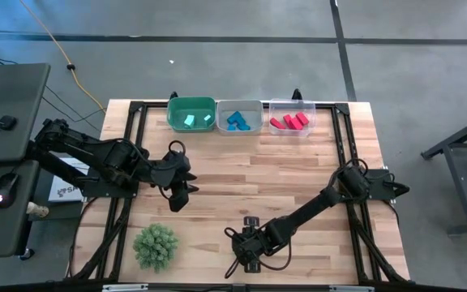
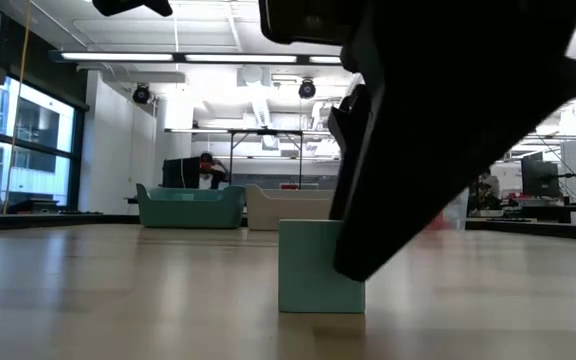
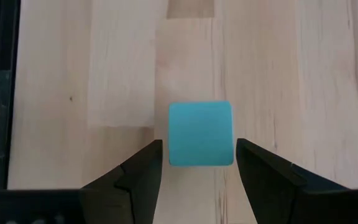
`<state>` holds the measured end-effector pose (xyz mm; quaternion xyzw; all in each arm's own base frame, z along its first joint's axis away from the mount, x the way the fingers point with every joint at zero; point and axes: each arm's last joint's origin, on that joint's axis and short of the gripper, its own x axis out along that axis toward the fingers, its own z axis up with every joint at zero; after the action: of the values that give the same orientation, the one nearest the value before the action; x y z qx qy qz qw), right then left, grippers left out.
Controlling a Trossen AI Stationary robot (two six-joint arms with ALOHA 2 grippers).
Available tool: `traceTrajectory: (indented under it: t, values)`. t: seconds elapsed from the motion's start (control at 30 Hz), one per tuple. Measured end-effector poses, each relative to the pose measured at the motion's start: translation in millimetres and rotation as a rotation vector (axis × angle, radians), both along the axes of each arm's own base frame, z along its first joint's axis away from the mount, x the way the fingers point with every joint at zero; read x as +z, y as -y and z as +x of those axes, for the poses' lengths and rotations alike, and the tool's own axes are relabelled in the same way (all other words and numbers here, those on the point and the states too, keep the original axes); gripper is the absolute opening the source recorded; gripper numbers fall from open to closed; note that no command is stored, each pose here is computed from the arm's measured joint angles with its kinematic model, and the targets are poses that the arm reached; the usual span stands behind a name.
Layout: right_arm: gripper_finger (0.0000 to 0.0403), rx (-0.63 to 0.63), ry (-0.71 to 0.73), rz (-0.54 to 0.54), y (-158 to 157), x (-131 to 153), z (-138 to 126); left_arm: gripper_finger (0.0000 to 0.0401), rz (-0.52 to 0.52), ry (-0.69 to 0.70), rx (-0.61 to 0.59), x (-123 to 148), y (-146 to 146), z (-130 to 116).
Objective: Sort & place blocks by color
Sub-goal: Put the light blue block into the green bin
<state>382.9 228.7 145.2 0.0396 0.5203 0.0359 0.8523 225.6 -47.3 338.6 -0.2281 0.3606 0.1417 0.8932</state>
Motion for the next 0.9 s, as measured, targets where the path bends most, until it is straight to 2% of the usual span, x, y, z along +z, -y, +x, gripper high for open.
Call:
traceTrajectory:
  t: [0.2,0.57,0.9]
  values:
    - [0.0189,-0.004,0.001,0.0,0.1,0.1,0.2,0.0129,0.001,-0.002,0.0,-0.1,0.0,-0.1]
    - [0.0113,0.006,-0.006,0.026,-0.9,0.9,0.3,0.0129,0.008,-0.002,-0.004,-0.1,-0.1,-0.1]
    - [0.0113,-0.021,-0.004,0.024,1.4,2.0,1.0,0.0129,0.016,-0.003,-0.012,-0.1,-0.1,-0.1]
